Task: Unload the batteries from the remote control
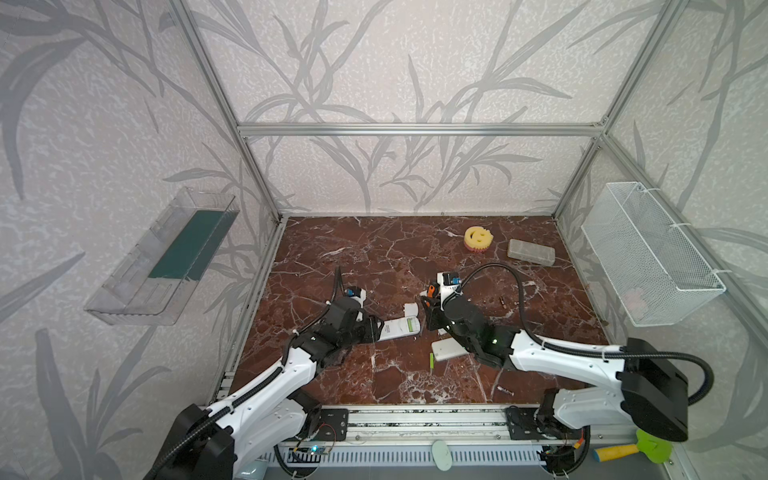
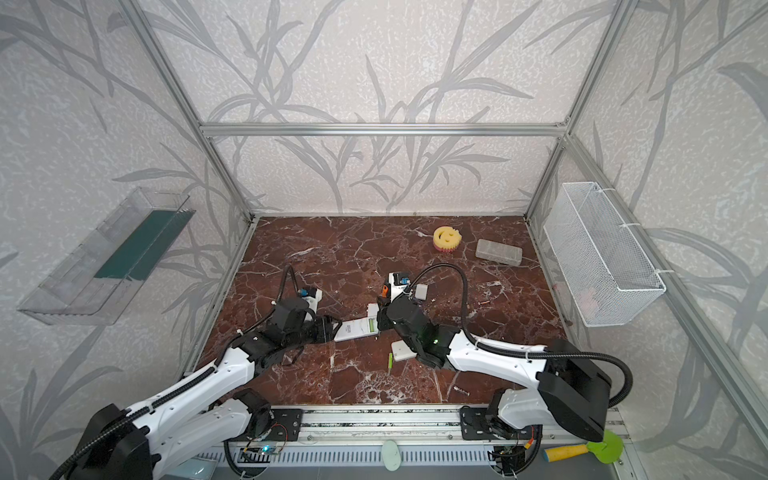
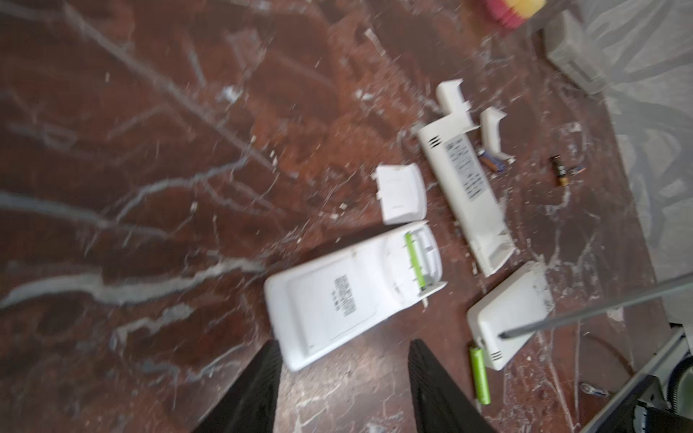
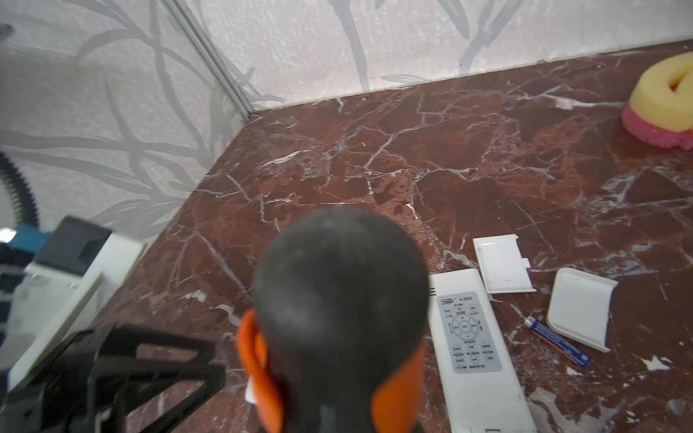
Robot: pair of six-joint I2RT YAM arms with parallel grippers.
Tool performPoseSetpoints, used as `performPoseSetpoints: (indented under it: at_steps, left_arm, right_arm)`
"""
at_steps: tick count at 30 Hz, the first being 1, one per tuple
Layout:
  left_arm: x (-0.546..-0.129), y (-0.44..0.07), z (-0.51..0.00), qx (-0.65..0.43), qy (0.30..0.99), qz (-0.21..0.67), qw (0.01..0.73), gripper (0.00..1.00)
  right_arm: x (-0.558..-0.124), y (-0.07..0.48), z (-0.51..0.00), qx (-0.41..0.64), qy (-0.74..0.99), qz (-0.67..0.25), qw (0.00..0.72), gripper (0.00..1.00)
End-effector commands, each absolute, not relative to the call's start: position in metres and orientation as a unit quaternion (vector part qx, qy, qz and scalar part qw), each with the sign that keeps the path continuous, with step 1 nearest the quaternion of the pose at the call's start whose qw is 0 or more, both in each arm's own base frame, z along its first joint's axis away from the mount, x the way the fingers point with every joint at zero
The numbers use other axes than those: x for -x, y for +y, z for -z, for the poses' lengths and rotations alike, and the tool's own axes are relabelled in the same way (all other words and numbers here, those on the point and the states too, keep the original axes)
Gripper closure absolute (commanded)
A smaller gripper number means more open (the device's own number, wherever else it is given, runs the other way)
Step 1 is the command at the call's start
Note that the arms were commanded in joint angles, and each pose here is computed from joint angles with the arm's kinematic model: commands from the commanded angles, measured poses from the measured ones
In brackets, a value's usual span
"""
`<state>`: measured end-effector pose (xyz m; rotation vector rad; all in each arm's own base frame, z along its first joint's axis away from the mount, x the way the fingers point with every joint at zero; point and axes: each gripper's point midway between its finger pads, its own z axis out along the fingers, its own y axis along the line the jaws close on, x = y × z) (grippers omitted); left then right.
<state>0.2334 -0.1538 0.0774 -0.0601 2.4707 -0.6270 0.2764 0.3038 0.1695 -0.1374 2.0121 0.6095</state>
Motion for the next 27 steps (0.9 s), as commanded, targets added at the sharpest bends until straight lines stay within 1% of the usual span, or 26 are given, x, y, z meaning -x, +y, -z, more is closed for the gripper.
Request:
performPoseSetpoints:
  at_steps: [1,4,11,15,27]
  left_arm:
    - [-0.227,-0.138,-0.063,0.074,0.932,0.216,0.282,0.44]
    - [-0.228,-0.14,-0.063,0.074,0.929,0.226,0.285,0.43]
    - [-0.233,-0.146,-0.058,0.076,0.927,0.243,0.276,0.43]
    - [-0.236,-0.151,-0.054,0.077,0.927,0.248,0.269,0.43]
    - [-0.235,-0.154,-0.041,0.08,0.934,0.247,0.245,0.44]
  right_arm:
    - [-0.292,0.303,-0.184,0.017,0.799,-0.252,0.546,1.0]
    - [-0.296,0.312,-0.185,0.029,0.787,-0.259,0.559,1.0]
    - [-0.302,0.314,-0.178,0.014,0.793,-0.25,0.555,1.0]
    - [-0.308,0.312,-0.171,0.005,0.804,-0.234,0.547,1.0]
    - [-0.323,0.318,-0.148,-0.013,0.821,-0.236,0.52,1.0]
